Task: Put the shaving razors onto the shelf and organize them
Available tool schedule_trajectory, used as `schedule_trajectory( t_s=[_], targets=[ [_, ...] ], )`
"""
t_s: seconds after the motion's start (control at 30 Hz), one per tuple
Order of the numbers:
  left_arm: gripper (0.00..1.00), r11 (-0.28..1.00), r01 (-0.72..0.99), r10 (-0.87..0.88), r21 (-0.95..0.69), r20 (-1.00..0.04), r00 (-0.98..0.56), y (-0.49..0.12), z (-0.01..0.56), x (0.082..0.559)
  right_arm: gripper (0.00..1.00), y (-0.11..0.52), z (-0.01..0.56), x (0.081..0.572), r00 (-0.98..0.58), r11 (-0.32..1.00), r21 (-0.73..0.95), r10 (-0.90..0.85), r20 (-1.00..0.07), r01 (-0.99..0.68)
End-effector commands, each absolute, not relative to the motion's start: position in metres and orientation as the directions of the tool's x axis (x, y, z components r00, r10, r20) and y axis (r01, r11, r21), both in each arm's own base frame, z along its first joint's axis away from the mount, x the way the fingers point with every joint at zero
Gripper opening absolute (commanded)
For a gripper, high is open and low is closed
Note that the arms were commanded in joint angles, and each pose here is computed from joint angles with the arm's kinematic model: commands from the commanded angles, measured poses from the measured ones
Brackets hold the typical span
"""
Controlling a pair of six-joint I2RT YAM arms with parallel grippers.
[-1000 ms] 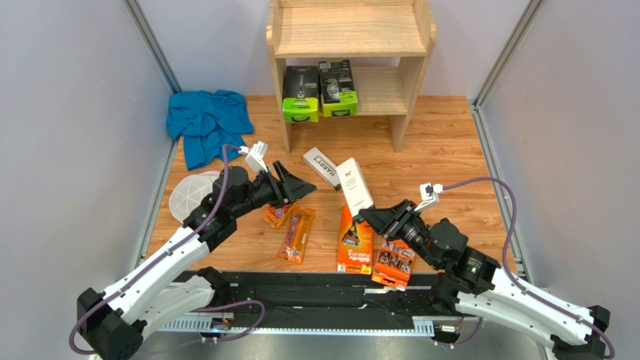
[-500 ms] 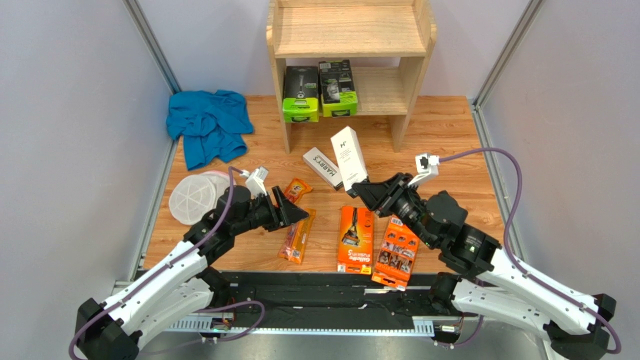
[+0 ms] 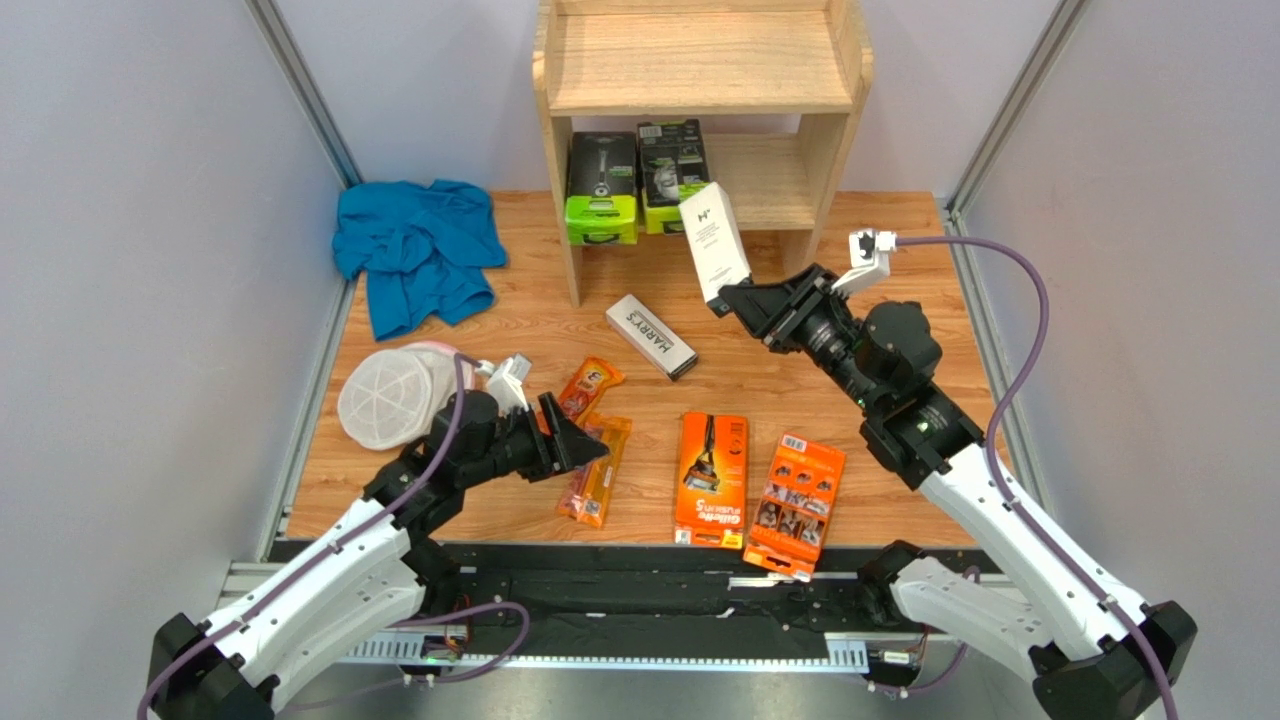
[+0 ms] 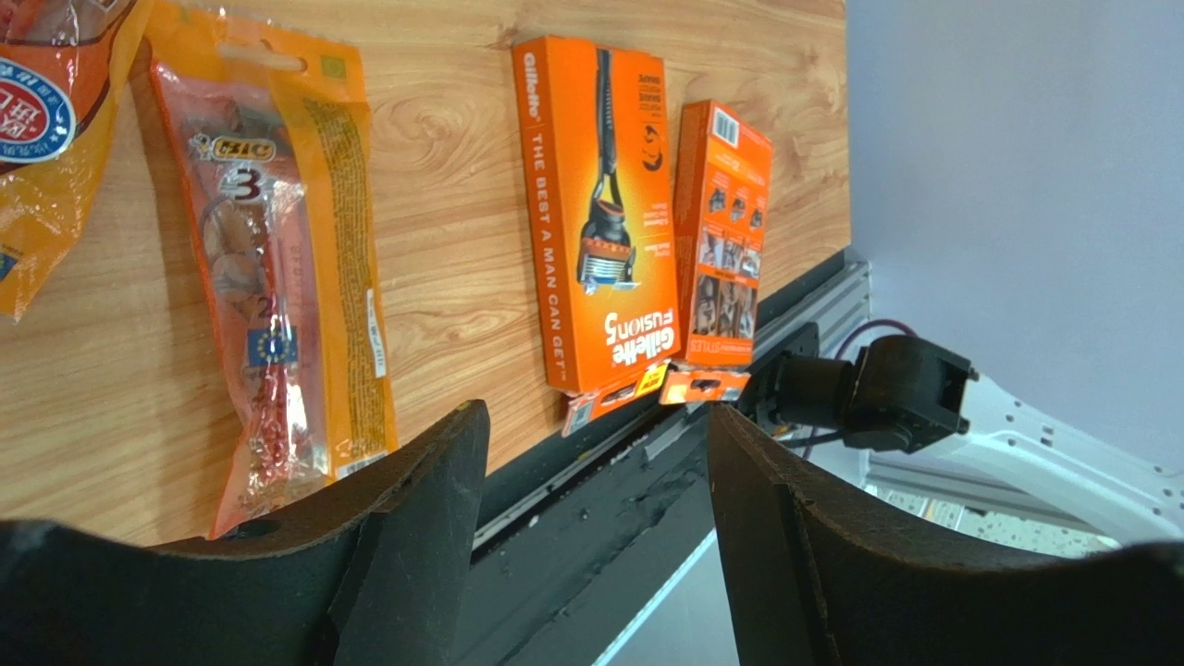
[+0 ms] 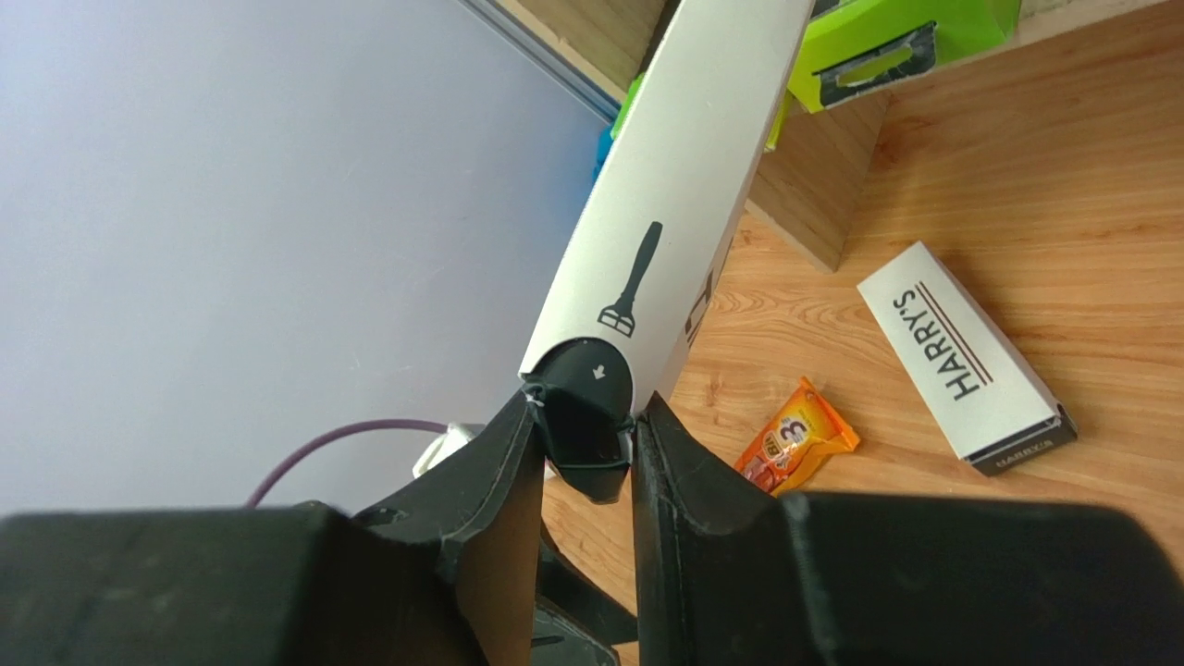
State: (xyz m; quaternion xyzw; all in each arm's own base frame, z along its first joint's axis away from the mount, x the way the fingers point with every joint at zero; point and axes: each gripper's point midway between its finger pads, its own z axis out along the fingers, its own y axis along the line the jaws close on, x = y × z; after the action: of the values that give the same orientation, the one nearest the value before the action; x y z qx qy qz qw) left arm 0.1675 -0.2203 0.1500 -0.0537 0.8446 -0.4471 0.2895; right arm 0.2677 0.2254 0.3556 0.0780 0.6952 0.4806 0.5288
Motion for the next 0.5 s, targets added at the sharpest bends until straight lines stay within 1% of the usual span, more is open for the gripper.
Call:
schedule_trajectory(
  t_s=[0.0, 0.17, 0.23, 0.47],
  targets=[
    [0.68, 0.597, 0.184, -0.338, -0.781, -0.452, -0.825, -0.219, 0.146, 0.165, 0.24, 0.220, 0.417, 0.274, -0.359, 0.427, 0.728, 0.665, -0.655, -0.536],
    [0.67, 0.598, 0.181, -0.329, -0.780, -0.445, -0.833, -0.219, 0.138, 0.163, 0.24, 0.204, 0.412, 0.306, -0.349, 0.414, 0.758, 0.706, -0.617, -0.503],
    [0.68, 0.603, 0.183, -0.324, -0.777, -0.448, -0.833, -0.218, 0.136, 0.163, 0.24, 0.194, 0.415, 0.318, -0.323, 0.425, 0.753, 0.716, -0.619, -0.503],
    [0.67, 0.608, 0.191, -0.310, -0.770, -0.452, -0.837, -0.218, 0.132, 0.162, 0.24, 0.183, 0.405, 0.358, -0.342, 0.429, 0.765, 0.712, -0.613, -0.479]
  ],
)
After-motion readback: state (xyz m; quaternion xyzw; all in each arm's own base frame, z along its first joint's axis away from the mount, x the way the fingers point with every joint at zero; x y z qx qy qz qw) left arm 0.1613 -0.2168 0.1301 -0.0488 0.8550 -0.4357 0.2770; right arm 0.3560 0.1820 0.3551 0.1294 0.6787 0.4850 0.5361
